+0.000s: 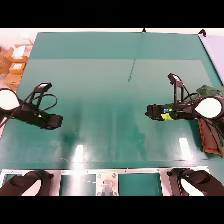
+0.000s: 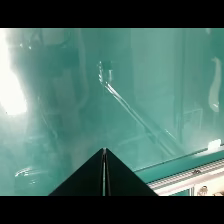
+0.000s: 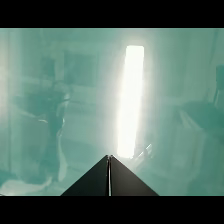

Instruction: Fold the shirts.

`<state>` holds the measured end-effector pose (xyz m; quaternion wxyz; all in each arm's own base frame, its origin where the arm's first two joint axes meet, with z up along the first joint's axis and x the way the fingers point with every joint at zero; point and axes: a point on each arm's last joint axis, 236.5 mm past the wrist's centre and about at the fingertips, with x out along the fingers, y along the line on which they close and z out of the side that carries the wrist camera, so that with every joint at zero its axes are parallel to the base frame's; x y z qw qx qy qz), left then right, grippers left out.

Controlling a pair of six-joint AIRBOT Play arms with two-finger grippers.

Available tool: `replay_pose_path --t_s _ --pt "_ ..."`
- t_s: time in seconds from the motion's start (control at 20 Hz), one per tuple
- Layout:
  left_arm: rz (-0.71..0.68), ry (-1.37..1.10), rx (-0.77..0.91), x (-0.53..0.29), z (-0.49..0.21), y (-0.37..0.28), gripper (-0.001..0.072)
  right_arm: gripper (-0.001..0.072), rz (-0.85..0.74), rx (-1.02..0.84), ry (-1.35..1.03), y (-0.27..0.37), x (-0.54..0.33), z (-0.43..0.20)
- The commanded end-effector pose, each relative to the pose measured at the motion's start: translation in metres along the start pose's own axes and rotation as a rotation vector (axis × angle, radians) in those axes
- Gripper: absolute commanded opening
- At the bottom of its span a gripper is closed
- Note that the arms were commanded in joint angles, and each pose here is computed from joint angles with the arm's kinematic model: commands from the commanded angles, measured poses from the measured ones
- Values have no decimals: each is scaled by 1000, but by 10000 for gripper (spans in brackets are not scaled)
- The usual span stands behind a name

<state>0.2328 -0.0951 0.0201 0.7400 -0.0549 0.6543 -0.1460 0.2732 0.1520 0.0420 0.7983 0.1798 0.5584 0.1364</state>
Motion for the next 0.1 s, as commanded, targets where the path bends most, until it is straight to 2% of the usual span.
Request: replay_pose_path --t_s 0.0,0.05 --pt "-3 1 -2 1 -2 0 31 24 6 -7 -4 3 1 -1" --pt "-4 1 -2 1 -2 0 30 24 6 -7 -4 3 1 -1"
